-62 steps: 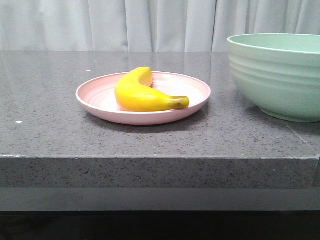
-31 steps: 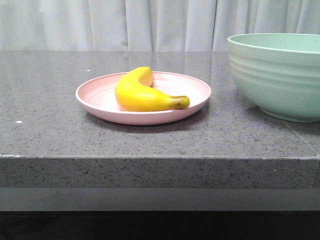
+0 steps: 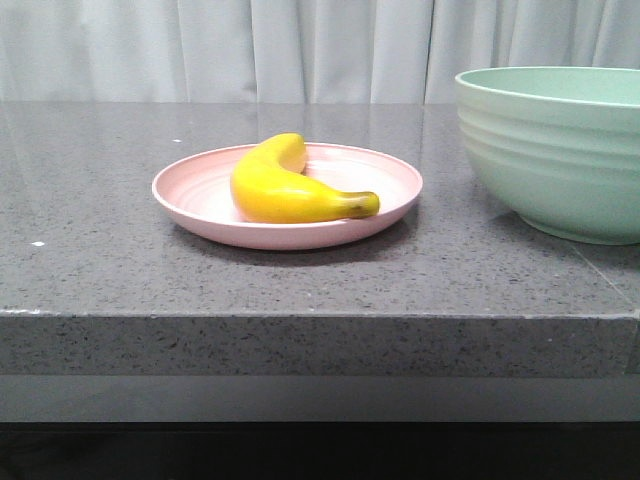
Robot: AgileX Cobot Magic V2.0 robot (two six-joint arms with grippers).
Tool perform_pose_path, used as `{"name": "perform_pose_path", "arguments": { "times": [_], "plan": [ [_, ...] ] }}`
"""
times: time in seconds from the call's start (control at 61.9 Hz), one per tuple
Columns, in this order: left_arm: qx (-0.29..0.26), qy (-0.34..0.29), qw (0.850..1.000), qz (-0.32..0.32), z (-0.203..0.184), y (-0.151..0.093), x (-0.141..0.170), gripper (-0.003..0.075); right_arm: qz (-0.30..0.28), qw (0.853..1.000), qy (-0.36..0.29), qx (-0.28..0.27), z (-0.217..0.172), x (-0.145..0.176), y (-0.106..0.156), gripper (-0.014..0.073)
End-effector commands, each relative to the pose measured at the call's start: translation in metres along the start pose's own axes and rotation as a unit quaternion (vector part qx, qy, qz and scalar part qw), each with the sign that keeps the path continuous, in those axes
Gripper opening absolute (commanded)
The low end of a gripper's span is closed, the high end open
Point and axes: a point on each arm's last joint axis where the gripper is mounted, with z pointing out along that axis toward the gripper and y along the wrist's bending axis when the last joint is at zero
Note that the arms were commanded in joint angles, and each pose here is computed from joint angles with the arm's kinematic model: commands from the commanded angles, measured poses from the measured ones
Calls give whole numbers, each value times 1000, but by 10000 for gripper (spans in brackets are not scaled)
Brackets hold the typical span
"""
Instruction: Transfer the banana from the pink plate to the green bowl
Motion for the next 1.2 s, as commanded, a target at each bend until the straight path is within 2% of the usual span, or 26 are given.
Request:
{"name": "perform_pose_path", "arguments": {
  "times": [0.0,0.145,0.258,0.42,0.695,0.888,0.969,1.034,1.131,1.179],
  "plan": [
    [5,2,1000,-7,8,-3,-29,-20,-12,1000,-17,2,5,-34,3,-70],
    [3,66,998,-7,26,-4,-47,-20,-12,998,64,18,21,-54,5,-69],
    [1,88,996,-7,41,-4,-46,-20,-12,985,167,36,38,-54,4,-69],
    [-2,123,992,-8,56,-3,-36,-20,-13,965,256,49,59,-37,1,-69],
    [-6,156,988,-3,72,-2,-27,-20,-15,947,315,57,79,-21,-1,-69],
    [-13,173,985,18,79,0,-23,-6,-21,945,321,59,82,-20,-1,-57],
    [-14,180,983,19,82,0,-21,66,-25,945,322,58,82,-19,-1,18],
    [-14,186,982,19,84,0,-19,188,-25,944,324,58,81,-19,-1,119],
    [-15,193,981,19,88,0,-17,404,-25,943,328,59,81,-19,-2,323],
    [-15,197,980,19,90,0,-16,466,-25,942,329,59,81,-17,-2,425]
  ]
}}
